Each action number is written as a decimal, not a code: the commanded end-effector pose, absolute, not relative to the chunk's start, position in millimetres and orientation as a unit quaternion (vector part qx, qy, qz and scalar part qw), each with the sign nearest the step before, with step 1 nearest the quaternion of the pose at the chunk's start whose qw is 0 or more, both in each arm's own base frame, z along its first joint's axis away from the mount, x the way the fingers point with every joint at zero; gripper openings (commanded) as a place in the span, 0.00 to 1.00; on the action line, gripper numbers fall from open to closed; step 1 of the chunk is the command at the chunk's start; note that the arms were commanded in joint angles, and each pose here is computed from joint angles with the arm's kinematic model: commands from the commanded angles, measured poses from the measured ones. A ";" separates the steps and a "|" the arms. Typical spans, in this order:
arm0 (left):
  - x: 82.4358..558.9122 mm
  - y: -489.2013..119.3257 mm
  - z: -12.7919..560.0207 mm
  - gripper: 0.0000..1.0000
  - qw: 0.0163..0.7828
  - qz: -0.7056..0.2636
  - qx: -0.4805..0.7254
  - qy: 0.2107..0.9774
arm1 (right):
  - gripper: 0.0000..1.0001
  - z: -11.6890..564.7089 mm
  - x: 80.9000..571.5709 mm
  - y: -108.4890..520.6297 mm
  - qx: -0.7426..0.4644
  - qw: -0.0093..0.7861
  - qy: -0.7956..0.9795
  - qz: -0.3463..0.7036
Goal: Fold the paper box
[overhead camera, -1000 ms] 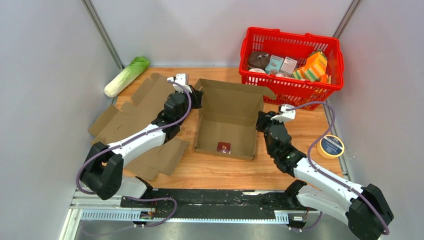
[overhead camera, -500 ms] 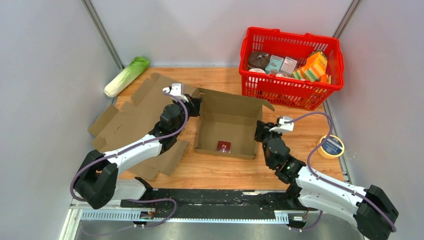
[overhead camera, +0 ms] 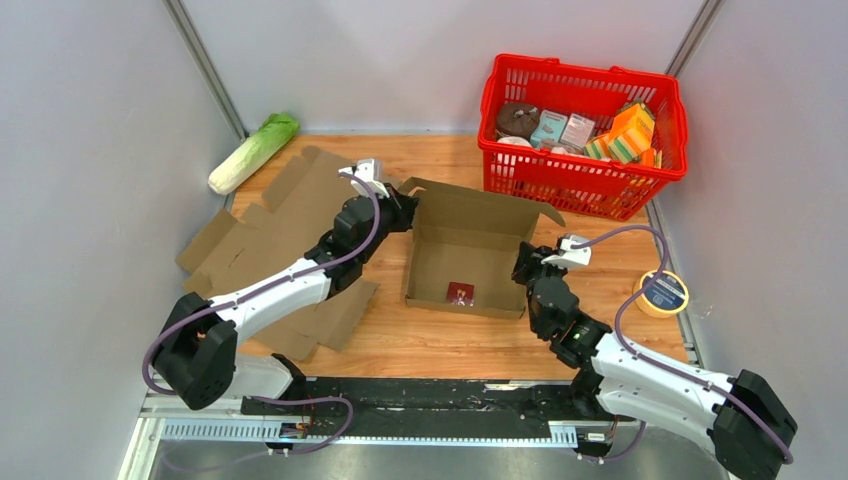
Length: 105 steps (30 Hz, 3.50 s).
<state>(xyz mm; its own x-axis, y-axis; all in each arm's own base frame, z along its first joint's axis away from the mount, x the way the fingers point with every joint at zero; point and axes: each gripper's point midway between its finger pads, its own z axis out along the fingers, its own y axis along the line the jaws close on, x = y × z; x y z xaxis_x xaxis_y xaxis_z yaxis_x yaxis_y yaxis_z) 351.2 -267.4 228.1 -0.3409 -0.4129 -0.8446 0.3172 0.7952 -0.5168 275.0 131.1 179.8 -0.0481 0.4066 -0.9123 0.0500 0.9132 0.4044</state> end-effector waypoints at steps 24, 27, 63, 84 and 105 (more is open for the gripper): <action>341.6 -283.2 212.5 0.00 0.502 -0.286 -0.001 0.816 | 1.00 187.4 242.3 114.0 0.113 0.594 0.789 0.106; 340.9 -281.3 209.1 0.00 0.505 -0.279 0.005 0.817 | 1.00 177.2 229.3 109.4 0.117 0.566 0.805 0.132; 328.1 -257.9 220.0 0.00 0.540 -0.248 0.047 0.803 | 0.28 222.0 287.2 161.7 -0.004 0.564 0.790 0.238; 324.9 -260.5 193.9 0.00 0.523 -0.251 0.048 0.813 | 0.66 246.6 229.4 175.4 -0.012 0.488 0.819 0.303; 301.2 -239.6 186.9 0.11 0.541 -0.254 0.052 0.800 | 0.89 289.4 238.8 263.0 -0.108 0.343 0.848 0.389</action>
<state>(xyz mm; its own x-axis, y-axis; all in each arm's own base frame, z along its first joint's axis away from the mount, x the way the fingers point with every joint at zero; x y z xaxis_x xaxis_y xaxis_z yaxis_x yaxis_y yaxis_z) 314.3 -247.8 189.9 -0.4069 -0.1951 -0.8924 0.3495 0.8693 -0.3495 255.5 240.0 304.3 -0.6797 0.0639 -0.7307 -0.4467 0.7541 0.4815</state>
